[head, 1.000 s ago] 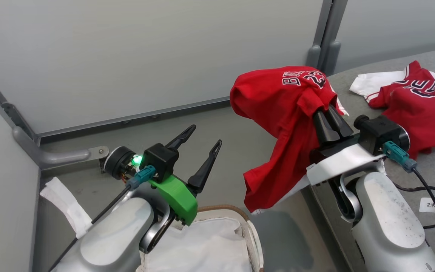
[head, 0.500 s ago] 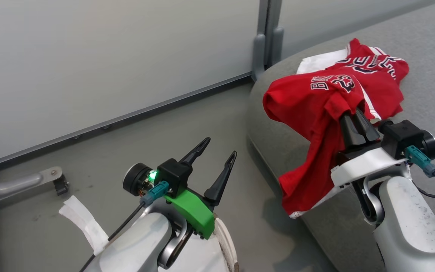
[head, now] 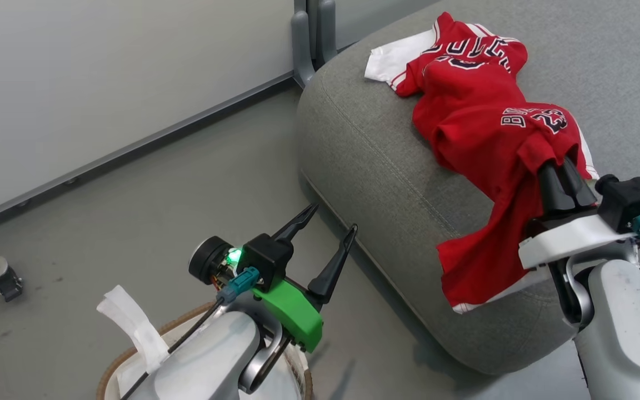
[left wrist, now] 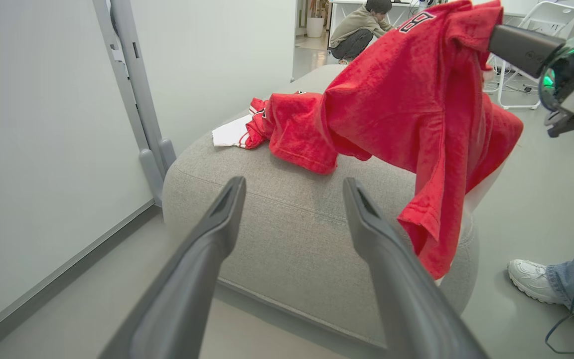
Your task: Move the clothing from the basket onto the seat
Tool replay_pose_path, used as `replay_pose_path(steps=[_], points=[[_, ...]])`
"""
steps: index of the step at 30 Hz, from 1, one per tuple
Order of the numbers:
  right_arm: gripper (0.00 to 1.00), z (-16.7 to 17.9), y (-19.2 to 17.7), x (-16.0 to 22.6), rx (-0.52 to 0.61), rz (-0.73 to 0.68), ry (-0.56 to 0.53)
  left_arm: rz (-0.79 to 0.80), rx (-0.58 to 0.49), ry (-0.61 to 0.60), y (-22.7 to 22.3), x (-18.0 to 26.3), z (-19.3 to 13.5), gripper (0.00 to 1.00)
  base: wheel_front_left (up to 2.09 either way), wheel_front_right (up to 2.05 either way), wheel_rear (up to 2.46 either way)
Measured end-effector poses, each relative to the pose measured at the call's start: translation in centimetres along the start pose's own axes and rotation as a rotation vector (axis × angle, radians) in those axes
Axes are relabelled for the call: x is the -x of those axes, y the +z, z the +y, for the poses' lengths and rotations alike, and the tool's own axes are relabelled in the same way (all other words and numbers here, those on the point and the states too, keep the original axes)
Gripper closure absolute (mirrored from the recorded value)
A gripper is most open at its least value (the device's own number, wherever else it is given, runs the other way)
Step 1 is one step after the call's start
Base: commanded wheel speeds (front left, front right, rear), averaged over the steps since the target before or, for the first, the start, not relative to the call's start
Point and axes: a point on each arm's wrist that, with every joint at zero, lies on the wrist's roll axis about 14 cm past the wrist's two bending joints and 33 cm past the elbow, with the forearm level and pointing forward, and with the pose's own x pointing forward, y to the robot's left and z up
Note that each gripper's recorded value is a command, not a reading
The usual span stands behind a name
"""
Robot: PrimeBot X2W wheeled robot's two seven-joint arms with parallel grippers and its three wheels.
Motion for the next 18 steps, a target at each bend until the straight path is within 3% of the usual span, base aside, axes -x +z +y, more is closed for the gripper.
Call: replay_pose_path(steps=[8,18], points=[[1.00,-2.2,4.2,-5.6,0.107,-0.109,-0.003,-0.001,0.005,-0.027,-0.7,-0.4,0.9,0.00,0.00,0.00,0.00],[1.00,-5.0,14.5,-16.7,0.337,-0.256,-0.021,-0.008,-0.030,0.003,-0.5,0.4,3.8,0.00,0.00,0.00,0.00]])
